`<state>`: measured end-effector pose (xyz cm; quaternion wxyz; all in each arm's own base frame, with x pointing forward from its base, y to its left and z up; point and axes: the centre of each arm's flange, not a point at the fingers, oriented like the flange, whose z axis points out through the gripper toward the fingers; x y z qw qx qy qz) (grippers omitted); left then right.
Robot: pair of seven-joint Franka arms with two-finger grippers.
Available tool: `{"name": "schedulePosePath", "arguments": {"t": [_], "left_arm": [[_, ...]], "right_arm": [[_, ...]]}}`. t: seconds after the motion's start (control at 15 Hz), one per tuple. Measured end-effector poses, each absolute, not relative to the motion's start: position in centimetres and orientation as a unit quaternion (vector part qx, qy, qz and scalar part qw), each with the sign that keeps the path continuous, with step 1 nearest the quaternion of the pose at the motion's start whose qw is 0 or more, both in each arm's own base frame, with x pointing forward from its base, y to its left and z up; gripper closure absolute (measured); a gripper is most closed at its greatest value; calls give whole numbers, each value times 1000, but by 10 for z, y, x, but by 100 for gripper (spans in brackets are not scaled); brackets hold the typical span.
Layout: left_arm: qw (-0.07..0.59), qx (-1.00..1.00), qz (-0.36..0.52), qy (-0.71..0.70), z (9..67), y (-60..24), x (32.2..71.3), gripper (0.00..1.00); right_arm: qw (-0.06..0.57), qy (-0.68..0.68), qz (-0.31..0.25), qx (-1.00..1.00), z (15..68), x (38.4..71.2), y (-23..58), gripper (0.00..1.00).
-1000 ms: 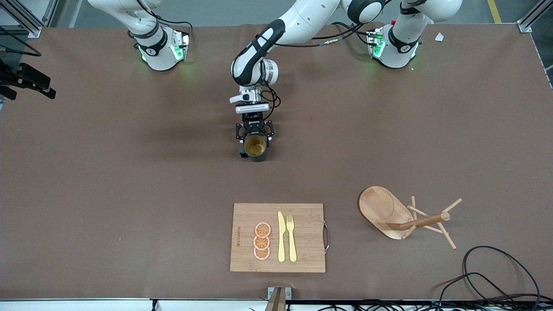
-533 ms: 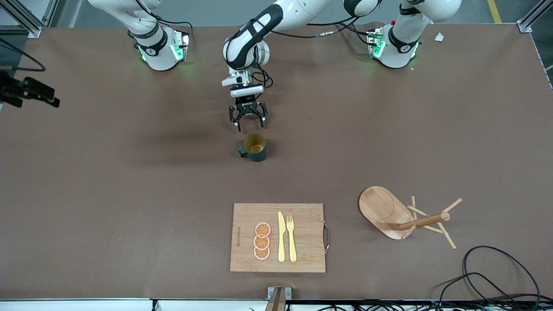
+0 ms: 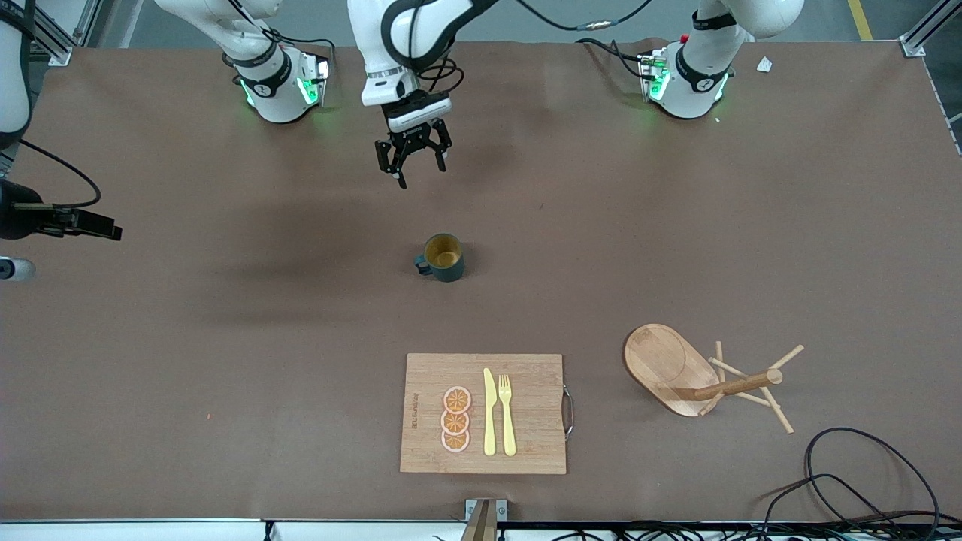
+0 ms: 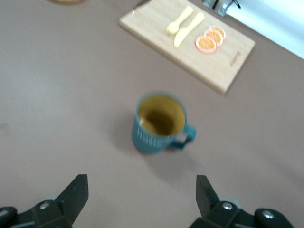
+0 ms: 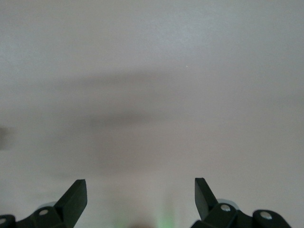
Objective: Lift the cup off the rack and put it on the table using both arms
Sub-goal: 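Reach the right gripper to the mug while the left gripper withdraws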
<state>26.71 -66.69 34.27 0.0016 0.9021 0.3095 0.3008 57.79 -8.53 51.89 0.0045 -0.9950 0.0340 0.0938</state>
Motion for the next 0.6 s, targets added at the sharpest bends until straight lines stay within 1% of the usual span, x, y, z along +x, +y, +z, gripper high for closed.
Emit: {"name": "schedulePosePath", "arguments": {"t": [0.13,0.33,0.47,0.6], "left_arm": [[-18,910,275,309,384,-638,317,0],[-34,924,234,300,433,-579,400,0],[-43,933,214,286,457,-533,451,0],[-54,945,195,257,471,-491,491,0]], "right_arm": [[2,53,90,-994,498,580,-70,0],[1,102,80,-992,459,580,-12,0],[4,133,71,-989,438,572,34,0],[6,160,60,-985,420,560,82,0]]}}
